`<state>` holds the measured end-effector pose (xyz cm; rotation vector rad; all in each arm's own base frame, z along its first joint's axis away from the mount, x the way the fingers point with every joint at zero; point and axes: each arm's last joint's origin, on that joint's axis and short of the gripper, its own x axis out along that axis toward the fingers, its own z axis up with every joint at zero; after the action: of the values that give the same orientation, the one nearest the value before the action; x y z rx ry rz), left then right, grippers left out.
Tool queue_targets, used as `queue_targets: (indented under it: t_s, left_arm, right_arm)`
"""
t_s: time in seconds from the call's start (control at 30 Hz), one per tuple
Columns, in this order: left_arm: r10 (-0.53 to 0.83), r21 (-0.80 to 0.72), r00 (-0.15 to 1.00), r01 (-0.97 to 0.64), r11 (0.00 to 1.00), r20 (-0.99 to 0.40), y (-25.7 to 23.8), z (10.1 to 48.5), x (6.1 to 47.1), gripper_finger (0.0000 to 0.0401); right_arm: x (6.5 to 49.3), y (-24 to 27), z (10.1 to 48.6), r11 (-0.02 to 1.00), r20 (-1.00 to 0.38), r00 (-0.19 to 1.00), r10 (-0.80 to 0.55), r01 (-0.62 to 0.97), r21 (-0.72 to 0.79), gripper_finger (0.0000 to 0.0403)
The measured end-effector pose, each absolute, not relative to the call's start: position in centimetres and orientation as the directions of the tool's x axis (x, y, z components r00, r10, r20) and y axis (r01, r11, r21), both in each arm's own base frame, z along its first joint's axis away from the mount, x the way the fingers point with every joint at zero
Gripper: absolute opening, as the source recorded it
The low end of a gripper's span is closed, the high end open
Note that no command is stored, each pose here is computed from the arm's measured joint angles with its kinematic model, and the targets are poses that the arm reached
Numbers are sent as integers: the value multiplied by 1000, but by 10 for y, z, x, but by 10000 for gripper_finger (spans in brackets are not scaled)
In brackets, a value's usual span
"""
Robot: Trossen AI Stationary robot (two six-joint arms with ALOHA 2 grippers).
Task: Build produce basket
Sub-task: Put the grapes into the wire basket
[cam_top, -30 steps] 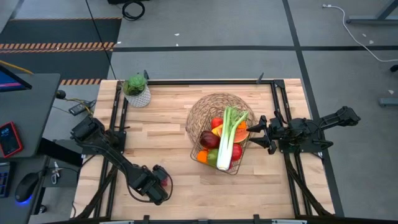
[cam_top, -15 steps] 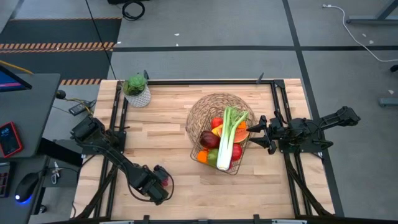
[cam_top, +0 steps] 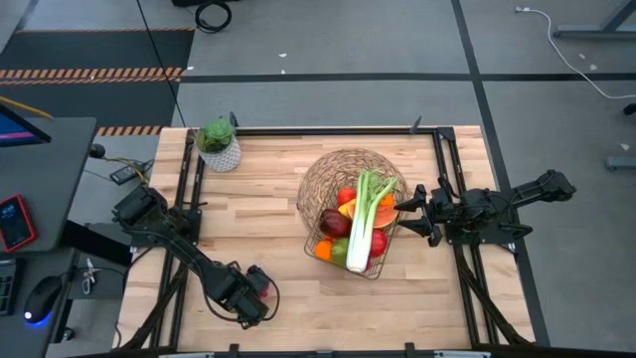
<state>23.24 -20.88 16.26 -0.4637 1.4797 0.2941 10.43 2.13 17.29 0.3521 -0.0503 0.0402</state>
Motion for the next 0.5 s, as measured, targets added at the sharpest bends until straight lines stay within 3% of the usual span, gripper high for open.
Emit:
queue_targets:
  t_s: [0.5]
  left_arm:
    - [-55, -26, -47, -479, 878, -997, -188, 186, 216, 142]
  right_arm:
    - [104, 21, 173, 938, 56, 998, 30, -48, 344, 250]
